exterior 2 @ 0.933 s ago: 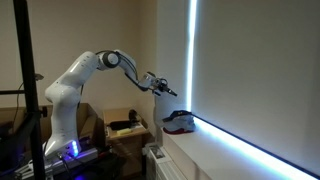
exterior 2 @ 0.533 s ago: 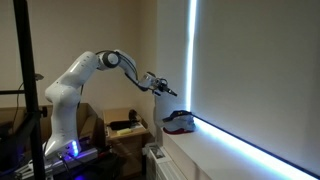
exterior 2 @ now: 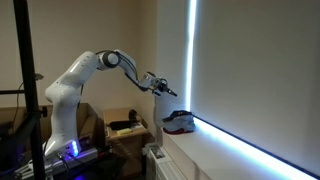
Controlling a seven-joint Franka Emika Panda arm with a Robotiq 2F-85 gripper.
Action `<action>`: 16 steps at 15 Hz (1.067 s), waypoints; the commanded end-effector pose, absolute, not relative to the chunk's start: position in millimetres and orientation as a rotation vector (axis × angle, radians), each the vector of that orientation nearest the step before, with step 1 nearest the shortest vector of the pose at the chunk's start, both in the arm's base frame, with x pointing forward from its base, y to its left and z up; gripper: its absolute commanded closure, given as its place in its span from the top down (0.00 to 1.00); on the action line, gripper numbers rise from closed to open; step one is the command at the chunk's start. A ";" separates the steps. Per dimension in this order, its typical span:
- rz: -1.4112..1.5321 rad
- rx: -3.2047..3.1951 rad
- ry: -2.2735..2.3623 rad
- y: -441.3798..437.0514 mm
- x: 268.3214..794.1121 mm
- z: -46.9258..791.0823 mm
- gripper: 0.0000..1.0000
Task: Pick the caps on top of the cabinet, pile them on top of the red cap then close the drawer
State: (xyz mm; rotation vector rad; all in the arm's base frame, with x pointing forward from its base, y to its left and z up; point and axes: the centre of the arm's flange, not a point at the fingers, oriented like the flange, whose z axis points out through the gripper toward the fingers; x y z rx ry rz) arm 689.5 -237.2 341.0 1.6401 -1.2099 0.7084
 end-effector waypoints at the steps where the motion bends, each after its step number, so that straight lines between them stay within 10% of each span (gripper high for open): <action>1: 0.666 1.607 -1.251 -237.8 682.5 333.7 1.00; 16: 0.049 1.400 -1.908 -275.5 552.3 214.9 1.00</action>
